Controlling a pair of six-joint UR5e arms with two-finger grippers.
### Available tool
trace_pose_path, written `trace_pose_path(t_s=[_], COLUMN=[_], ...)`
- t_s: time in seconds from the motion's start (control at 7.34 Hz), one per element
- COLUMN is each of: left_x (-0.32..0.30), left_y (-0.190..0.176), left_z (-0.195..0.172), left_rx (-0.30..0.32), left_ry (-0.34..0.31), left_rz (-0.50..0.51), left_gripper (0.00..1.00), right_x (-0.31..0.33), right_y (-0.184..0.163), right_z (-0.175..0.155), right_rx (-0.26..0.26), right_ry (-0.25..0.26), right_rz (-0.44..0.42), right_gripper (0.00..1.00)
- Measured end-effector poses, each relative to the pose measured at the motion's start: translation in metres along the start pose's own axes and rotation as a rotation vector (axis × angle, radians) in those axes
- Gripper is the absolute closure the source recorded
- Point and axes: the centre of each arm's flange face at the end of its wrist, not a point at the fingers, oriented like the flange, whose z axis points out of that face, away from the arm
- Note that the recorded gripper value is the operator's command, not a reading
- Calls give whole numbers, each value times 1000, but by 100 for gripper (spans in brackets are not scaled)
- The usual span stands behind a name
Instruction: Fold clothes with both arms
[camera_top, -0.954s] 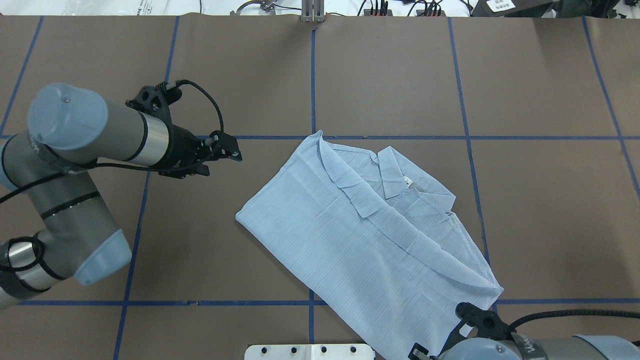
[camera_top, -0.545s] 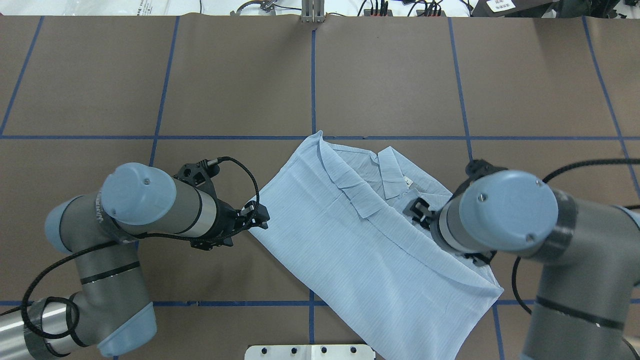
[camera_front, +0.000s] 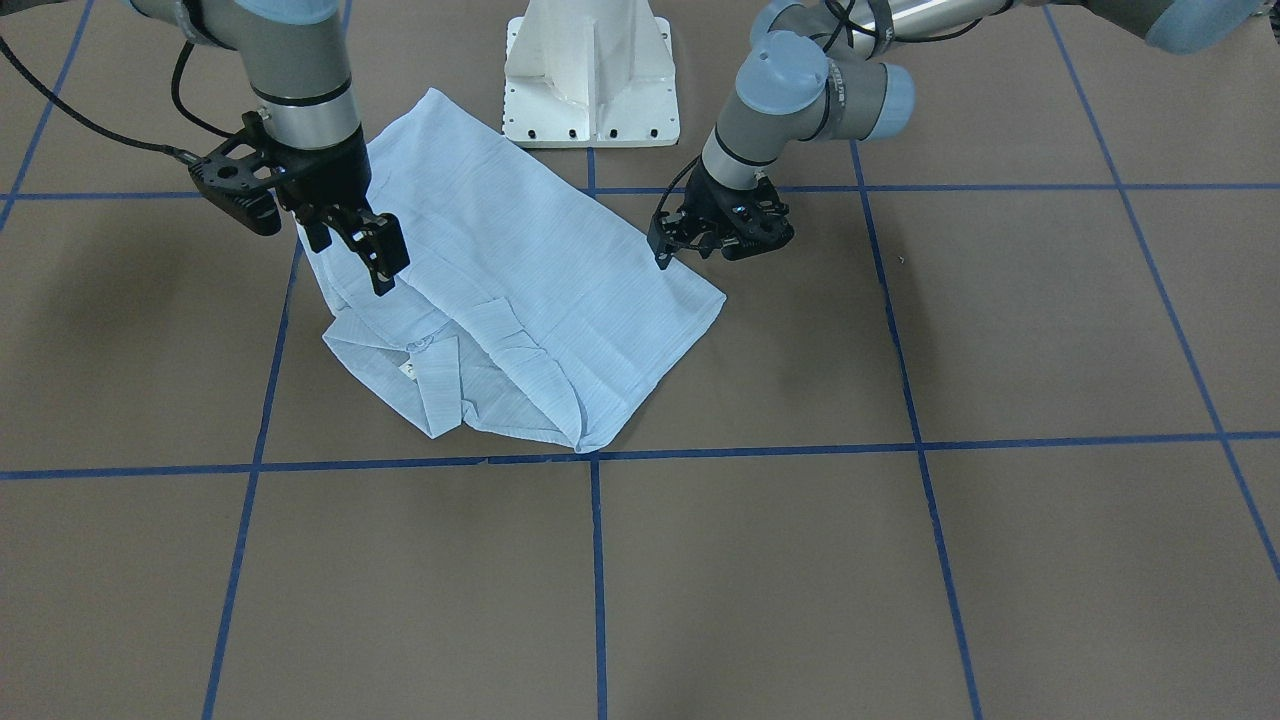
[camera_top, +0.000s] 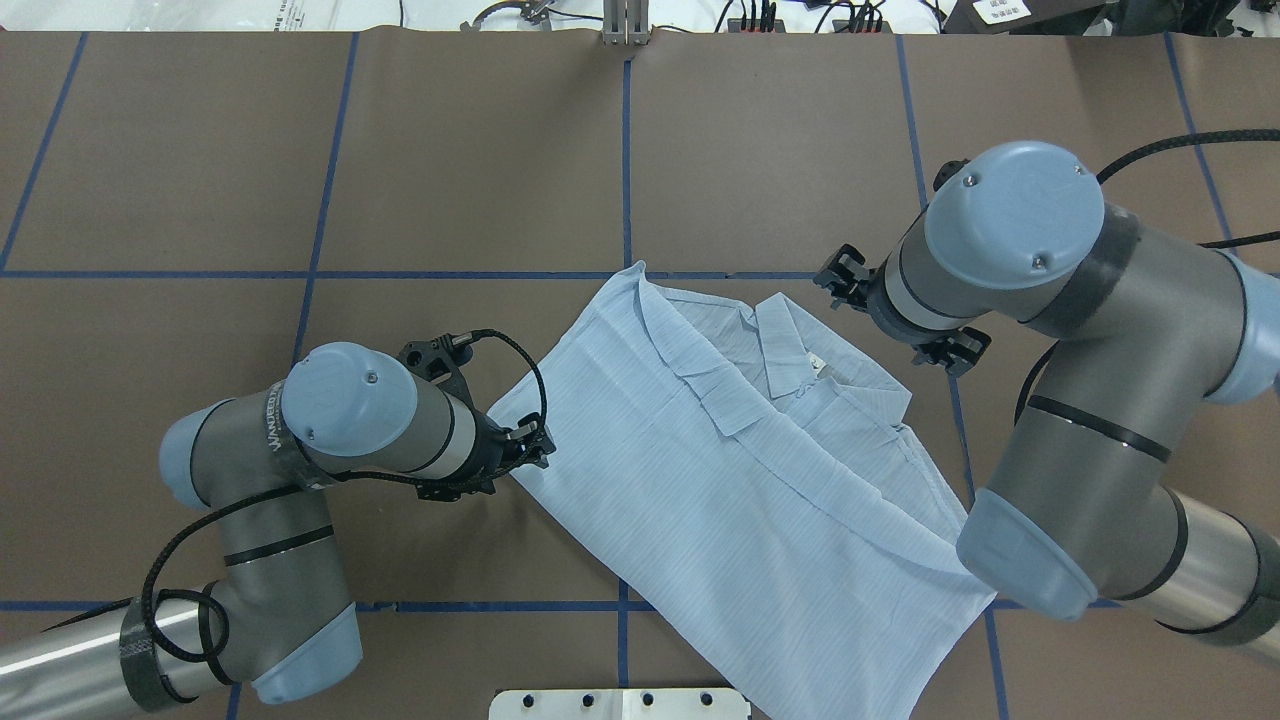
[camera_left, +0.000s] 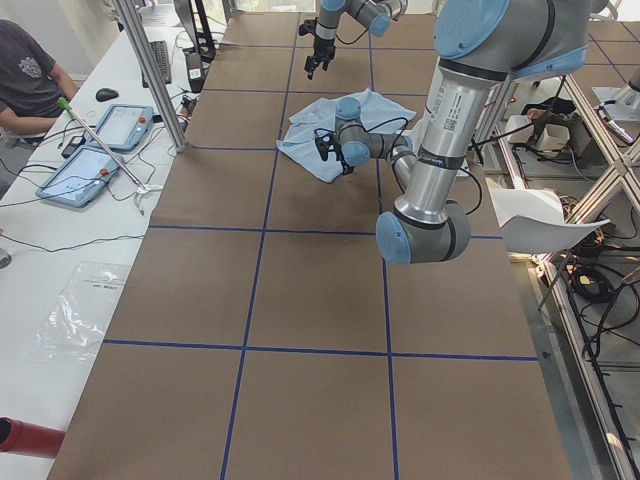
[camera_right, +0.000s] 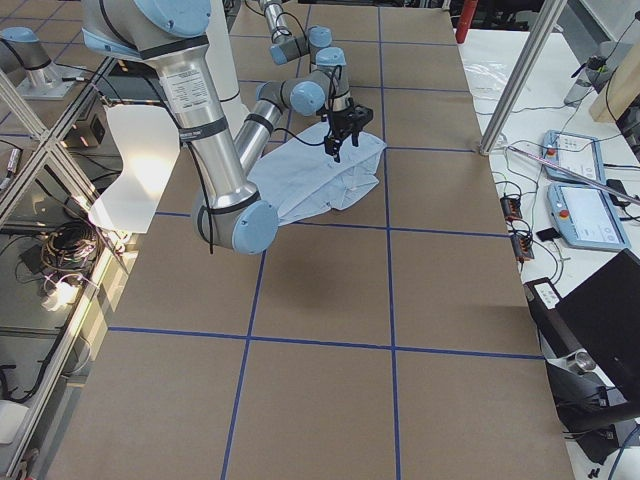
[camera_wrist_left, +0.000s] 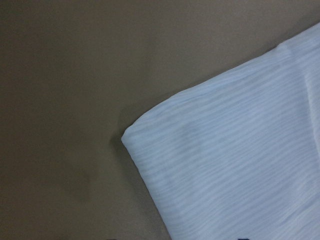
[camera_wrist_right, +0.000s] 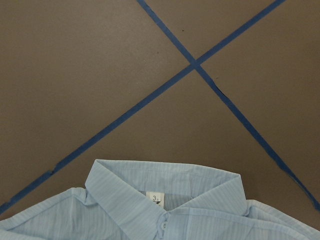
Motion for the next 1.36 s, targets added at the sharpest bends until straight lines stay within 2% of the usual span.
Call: trace_pose_path(t_s=[0.14, 0.27, 0.55, 0.82, 1.09, 1.36], left_x=[-1, -2, -4, -7, -1, 31], left_y=[-2, -4, -16, -51, -118, -228], left_z=[4, 6, 6, -1, -16, -20], left_rx=[12, 26, 65, 117, 222, 347], left_ry=[-6, -8, -9, -15, -16, 6], left_rz=[-2, -4, -12, -7, 39, 41], left_gripper=[71, 100, 100, 100, 100, 100], right_x=[-1, -2, -2, -2, -2, -4], right_y=[-7, -10, -12, -13, -13, -11], right_z=[3, 5, 7, 8, 8, 6], right_rx=[1, 3, 4, 5, 6, -4], right_ry=[-1, 3, 5, 7, 9, -9], right_rz=[-16, -27, -32, -31, -26, -25], right_gripper=[0, 0, 0, 0, 0, 0])
